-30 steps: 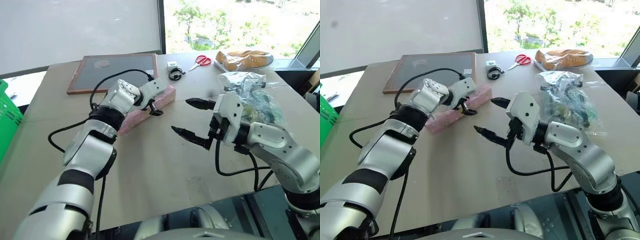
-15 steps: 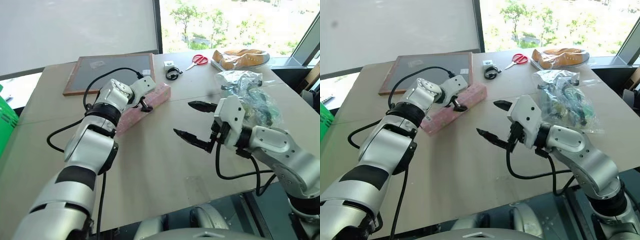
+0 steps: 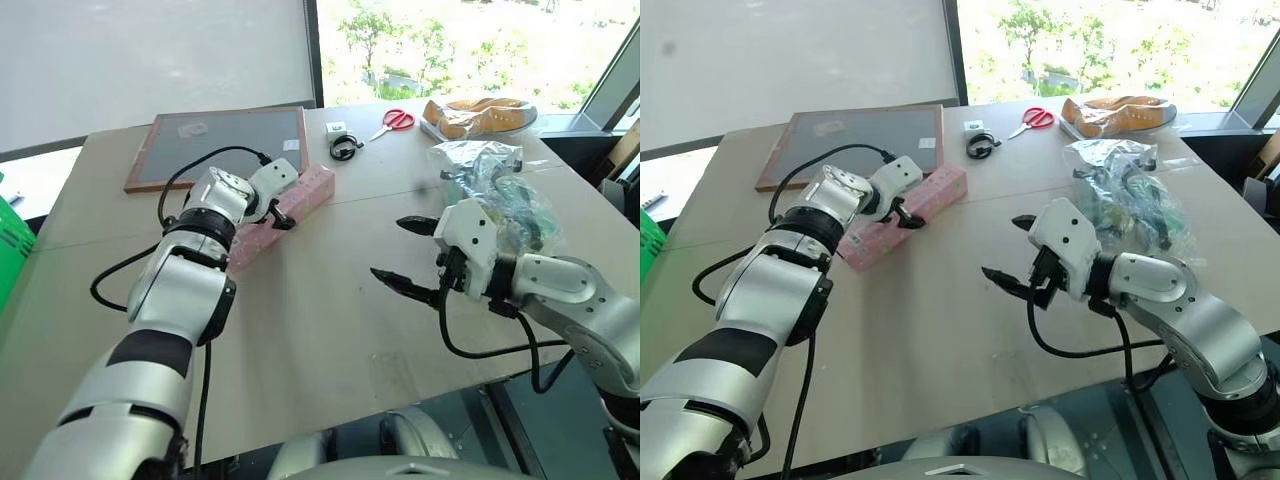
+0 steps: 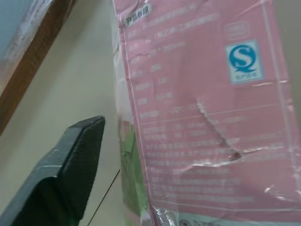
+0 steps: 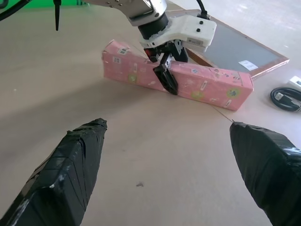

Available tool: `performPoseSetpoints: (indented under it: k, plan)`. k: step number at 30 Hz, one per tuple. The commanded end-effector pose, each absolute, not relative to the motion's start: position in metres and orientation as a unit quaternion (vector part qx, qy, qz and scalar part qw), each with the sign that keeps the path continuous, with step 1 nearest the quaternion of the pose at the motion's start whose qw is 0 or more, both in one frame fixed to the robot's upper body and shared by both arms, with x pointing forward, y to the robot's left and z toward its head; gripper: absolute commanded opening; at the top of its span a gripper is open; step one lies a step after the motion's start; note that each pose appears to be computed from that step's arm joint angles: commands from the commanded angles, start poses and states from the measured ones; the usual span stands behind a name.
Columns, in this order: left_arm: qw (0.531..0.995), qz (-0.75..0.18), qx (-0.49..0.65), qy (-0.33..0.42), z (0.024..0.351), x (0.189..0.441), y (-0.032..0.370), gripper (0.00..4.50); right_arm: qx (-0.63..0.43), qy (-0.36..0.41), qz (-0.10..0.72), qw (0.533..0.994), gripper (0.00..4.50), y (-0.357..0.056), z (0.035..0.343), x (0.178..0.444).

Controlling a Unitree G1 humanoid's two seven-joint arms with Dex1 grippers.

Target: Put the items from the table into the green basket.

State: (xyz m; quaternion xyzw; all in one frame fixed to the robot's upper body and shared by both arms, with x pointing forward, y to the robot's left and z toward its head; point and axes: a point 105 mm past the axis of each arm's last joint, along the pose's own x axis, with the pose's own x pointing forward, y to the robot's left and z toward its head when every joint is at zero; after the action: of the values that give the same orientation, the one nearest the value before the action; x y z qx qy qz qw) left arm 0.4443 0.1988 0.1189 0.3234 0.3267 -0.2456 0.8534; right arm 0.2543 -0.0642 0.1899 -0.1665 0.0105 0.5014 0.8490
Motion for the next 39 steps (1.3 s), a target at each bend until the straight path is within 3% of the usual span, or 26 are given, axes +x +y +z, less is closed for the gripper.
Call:
performPoseSetpoints:
  k: [1,4,7,14,20,27,31,35,39]
  plan:
    - [0.857,-0.207,0.325,0.343,0.103,0.44,0.219,2.84,-0.174,-0.014,0.505,0.845,4.5,-0.06,0.201,0.25]
    - [0.866,-0.22,0.309,0.324,0.104,0.442,0.214,2.57,-0.174,-0.017,0.506,0.845,4.5,-0.06,0.203,0.249]
    - [0.886,-0.253,0.255,0.293,0.114,0.443,0.203,1.79,-0.175,-0.018,0.505,0.845,4.5,-0.06,0.204,0.25]
    - [0.915,-0.31,0.15,0.209,0.159,0.435,0.217,1.79,-0.171,-0.034,0.515,0.84,4.5,-0.054,0.209,0.253]
    - [0.938,-0.292,0.118,0.148,0.199,0.421,0.243,1.79,-0.162,-0.057,0.532,0.829,4.5,-0.045,0.219,0.257]
    - [0.991,-0.021,0.124,0.036,0.266,0.406,0.347,1.79,-0.117,-0.13,0.588,0.79,4.5,-0.01,0.252,0.263]
    - [0.961,0.186,0.206,-0.007,0.302,0.372,0.427,1.79,-0.105,-0.165,0.621,0.759,4.5,0.022,0.266,0.268]
    - [0.926,0.301,0.226,-0.034,0.333,0.336,0.472,1.79,-0.093,-0.196,0.66,0.719,4.5,0.042,0.278,0.26]
    - [0.902,0.371,0.221,-0.022,0.337,0.295,0.511,1.79,-0.066,-0.239,0.715,0.654,4.5,0.054,0.296,0.24]
